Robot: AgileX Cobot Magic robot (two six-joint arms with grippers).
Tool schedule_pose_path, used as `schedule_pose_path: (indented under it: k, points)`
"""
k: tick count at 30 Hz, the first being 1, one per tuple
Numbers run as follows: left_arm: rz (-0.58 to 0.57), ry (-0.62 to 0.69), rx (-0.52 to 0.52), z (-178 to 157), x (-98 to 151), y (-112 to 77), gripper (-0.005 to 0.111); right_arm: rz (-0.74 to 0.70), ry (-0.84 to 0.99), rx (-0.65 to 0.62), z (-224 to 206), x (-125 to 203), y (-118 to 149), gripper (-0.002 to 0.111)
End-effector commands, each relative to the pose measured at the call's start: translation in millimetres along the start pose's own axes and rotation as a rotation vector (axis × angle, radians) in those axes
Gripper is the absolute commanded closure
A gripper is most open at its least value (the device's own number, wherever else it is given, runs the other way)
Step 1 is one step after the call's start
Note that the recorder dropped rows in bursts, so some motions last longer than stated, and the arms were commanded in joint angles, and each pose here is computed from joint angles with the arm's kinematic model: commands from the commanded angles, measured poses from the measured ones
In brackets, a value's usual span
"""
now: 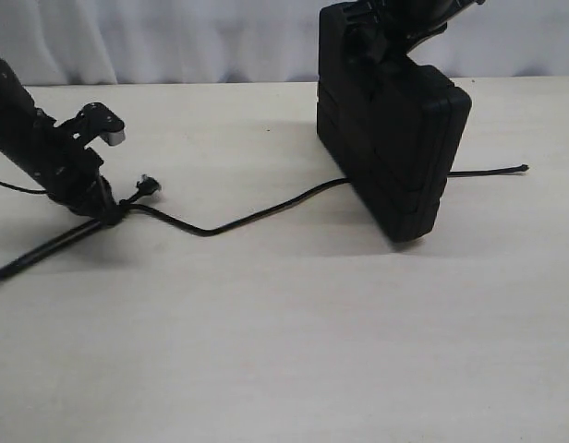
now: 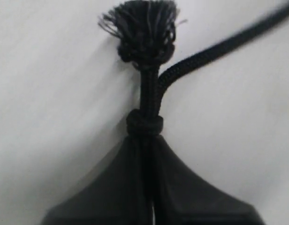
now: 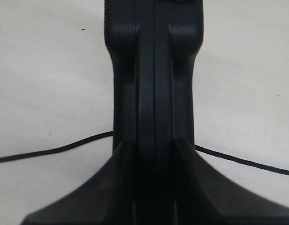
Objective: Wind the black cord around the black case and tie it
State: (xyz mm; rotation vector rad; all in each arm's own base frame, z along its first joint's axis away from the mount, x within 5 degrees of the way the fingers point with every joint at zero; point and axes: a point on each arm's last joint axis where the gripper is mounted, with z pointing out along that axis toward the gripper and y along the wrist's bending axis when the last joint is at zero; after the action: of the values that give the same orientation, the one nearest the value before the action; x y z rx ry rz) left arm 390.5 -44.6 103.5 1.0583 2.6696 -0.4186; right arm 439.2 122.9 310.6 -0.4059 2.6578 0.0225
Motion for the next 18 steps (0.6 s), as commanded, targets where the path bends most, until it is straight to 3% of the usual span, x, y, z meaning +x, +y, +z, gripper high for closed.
schedule_pose_path:
  k: [1,4,10,14,18]
  points:
    - [-0.512,-0.260,0.206,-1,-25,-12.2,0.106,-0.012,0.067,-0.009,12,6,1,0.104]
    - [-0.576,-0.298,0.373,0,-34,-25.4,0.096,-0.017,0.067,-0.009,12,6,1,0.104]
    - [-0.735,-0.186,0.484,27,-40,-48.9,0.050,-0.017,0.067,-0.009,12,6,1,0.104]
    - [-0.689,-0.122,0.527,39,-42,-67.0,0.044,-0.021,0.067,-0.009,12,6,1,0.104]
    - [-0.649,-0.135,0.566,30,-52,-67.3,0.044,-0.024,0.067,-0.009,12,6,1,0.104]
